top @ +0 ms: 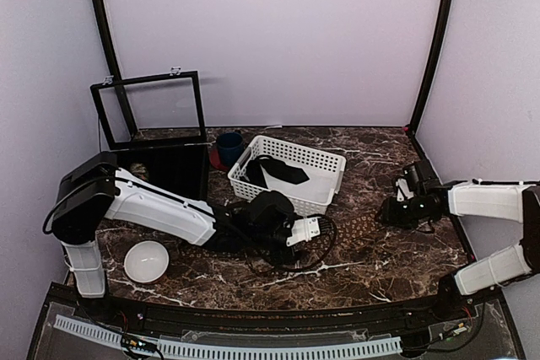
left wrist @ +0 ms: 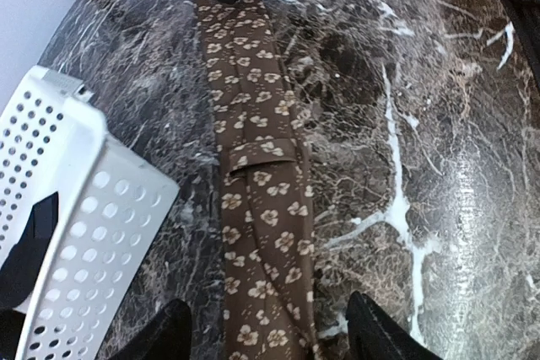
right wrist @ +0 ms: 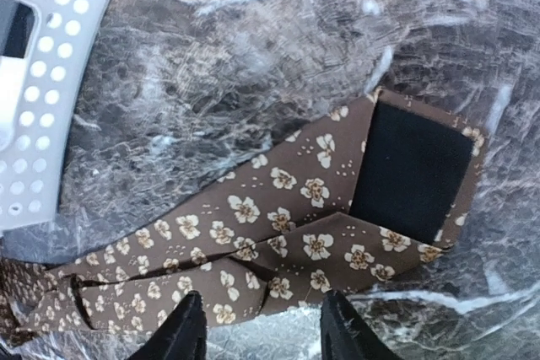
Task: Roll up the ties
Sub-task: Flatten out the tie at the center of the board.
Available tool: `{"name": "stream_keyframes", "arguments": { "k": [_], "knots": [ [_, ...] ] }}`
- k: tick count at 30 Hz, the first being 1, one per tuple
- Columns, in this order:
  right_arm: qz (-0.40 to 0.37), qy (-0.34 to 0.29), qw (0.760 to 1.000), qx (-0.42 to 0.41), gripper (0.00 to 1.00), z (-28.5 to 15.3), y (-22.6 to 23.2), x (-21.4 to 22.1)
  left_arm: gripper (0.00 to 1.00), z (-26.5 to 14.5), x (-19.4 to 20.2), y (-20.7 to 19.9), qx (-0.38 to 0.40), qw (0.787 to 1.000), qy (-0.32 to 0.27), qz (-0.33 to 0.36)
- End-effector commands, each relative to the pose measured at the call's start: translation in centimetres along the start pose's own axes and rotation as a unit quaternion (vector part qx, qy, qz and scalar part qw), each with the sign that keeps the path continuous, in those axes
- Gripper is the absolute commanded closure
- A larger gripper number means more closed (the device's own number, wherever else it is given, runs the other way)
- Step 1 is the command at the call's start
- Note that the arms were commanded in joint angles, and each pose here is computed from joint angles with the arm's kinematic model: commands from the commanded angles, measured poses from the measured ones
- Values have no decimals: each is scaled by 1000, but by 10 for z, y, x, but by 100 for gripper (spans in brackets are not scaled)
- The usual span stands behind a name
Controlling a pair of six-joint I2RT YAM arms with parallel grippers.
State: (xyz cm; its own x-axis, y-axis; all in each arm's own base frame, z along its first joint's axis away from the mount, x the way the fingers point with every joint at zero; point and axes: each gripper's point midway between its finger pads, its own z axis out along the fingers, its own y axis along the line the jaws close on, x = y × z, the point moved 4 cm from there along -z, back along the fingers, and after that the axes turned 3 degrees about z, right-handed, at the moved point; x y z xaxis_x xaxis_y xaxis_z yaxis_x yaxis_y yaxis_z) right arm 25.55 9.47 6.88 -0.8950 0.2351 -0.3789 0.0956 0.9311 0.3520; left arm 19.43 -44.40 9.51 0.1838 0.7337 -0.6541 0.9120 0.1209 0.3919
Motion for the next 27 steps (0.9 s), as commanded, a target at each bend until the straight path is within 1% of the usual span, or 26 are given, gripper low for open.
{"name": "stream_keyframes", "arguments": {
  "k": [1,2,3,6,8,10,15,17,20,23,27],
  "knots": [
    [-3,-53,998,-24,41,-28,12,-22,33,-34,-9,17,45,991,-51,-118],
    [-10,-55,997,-53,37,-31,21,-24,32,-38,-8,23,44,988,-58,-134],
    [-20,-53,995,-82,36,-34,31,-25,30,-42,-7,27,45,986,-63,-150],
    [-37,-35,986,-159,36,-33,60,-23,24,-54,-6,43,34,976,-83,-197],
    [-49,-13,981,-186,37,-25,80,-16,20,-61,-3,53,32,968,-99,-228],
    [-52,13,978,-200,40,-14,95,-6,18,-68,-3,63,32,959,-119,-254],
    [-39,48,973,-222,44,10,121,15,15,-76,5,79,20,946,-130,-295],
    [-23,57,976,-210,45,21,118,21,14,-78,8,83,17,943,-133,-304],
    [8,67,983,-171,45,35,98,33,12,-82,11,88,9,938,-139,-318],
    [49,69,988,-127,46,42,69,40,7,-86,14,91,5,933,-145,-329],
    [118,55,989,-70,45,37,16,41,1,-88,21,96,-14,927,-142,-345]
  ]
}}
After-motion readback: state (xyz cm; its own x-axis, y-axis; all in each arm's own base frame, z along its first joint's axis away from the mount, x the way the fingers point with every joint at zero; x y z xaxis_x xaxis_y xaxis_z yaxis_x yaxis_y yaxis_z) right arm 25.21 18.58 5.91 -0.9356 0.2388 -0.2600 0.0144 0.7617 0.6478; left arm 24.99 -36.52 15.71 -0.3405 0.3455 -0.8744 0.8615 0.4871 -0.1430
